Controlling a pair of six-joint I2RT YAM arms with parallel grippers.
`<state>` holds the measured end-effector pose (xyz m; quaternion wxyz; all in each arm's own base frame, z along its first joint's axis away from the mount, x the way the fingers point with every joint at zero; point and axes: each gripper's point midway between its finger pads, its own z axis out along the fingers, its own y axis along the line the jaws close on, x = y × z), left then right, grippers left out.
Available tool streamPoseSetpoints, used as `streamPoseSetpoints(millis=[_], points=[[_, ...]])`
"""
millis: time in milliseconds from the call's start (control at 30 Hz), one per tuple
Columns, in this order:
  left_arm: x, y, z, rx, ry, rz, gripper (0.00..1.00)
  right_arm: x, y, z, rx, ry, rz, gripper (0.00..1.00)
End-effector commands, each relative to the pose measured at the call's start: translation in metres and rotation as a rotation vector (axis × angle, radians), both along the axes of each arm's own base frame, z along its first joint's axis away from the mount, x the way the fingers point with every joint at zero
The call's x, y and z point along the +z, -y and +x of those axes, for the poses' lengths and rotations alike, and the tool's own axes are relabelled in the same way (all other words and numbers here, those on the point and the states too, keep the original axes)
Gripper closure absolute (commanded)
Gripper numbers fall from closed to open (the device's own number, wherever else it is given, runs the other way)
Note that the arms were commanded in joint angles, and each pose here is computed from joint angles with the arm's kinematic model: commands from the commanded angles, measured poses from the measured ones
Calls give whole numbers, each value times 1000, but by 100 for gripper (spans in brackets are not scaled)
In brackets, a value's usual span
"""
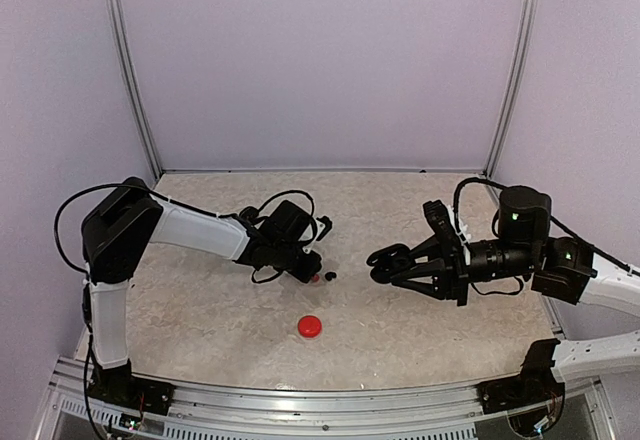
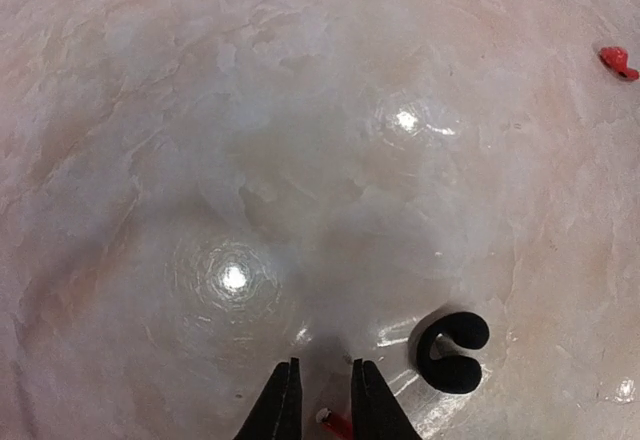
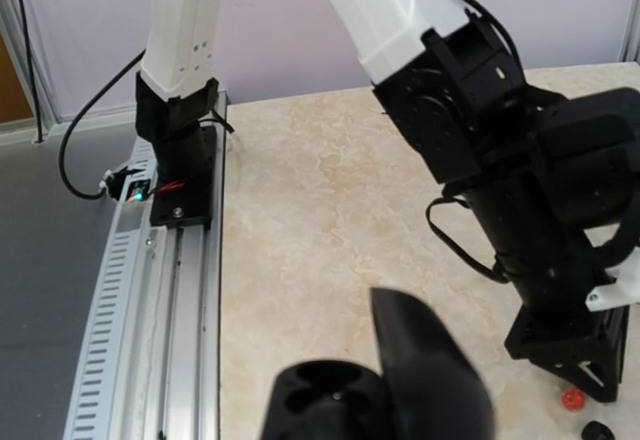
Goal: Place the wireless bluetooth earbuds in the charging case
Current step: Adjust the left earbud at the center of the board.
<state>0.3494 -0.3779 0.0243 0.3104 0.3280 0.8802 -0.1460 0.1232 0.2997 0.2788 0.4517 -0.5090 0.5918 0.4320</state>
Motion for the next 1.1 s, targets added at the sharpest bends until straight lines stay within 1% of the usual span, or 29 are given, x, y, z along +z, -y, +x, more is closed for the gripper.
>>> streamPoseSetpoints(millis=[0,167,333,467,733,900,1067], points=[[33,3,5,20,71,-68,80,0,1,2,-5,8,1,100],[43,7,3,-41,92,-77,79,1,2,1,-6,9,5,100],[35,16,4,-94,76,-55,75,2,2,1,-6,8,6,100],[20,18,6,-99,57,-16,73,3,3,2,-9,10,7,100],[-1,6,6,-72,37,76,74,2,3,1,-9,11,6,100],[-8,8,-4,-97,15,98,74,2,3,2,-13,11,7,100],[-16,19,-19,-176,0,133,74,2,3,2,-14,11,6,100]])
